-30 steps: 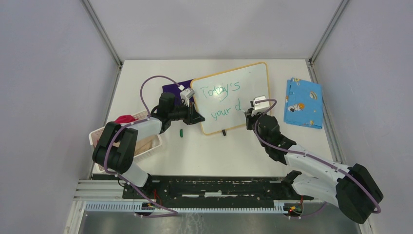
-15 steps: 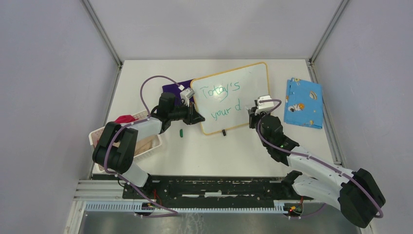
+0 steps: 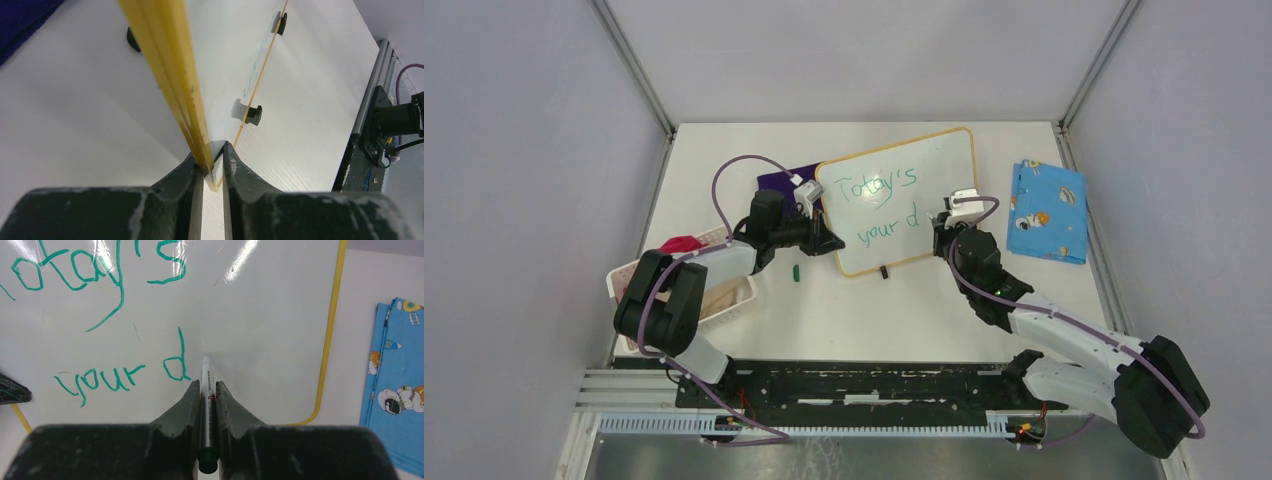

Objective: Write a sentence on the whiteboard

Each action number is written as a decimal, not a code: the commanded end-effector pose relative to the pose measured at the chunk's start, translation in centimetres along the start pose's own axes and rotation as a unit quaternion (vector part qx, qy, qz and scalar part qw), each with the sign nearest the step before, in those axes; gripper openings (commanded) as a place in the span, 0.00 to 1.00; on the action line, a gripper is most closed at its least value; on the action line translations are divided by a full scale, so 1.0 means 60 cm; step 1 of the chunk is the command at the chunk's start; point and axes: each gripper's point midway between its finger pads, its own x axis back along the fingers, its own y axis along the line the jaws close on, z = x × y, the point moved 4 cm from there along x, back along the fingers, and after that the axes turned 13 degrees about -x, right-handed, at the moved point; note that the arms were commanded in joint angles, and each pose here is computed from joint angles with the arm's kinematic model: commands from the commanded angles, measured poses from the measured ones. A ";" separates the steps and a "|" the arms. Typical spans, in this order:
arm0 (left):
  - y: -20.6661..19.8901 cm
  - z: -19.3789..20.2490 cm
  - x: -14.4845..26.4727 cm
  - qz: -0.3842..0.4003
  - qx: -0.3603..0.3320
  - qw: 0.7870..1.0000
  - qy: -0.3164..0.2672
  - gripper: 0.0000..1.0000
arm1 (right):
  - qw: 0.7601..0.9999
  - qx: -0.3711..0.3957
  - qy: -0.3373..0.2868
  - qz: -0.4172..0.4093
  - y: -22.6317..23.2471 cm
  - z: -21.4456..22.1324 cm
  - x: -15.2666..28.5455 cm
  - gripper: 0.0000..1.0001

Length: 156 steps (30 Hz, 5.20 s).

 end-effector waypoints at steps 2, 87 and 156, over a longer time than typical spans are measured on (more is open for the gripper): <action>0.016 0.020 -0.004 -0.034 -0.053 0.998 0.030 0.02 | 0.999 -0.020 -0.041 -0.007 0.017 -0.048 -0.012 0.00; 0.014 0.025 -0.006 -0.034 -0.055 0.997 0.038 0.02 | 1.000 -0.005 -0.011 0.000 0.008 -0.024 -0.021 0.00; 0.014 0.027 -0.007 -0.035 -0.056 0.997 0.041 0.02 | 0.999 -0.011 -0.025 0.019 -0.014 -0.026 -0.016 0.00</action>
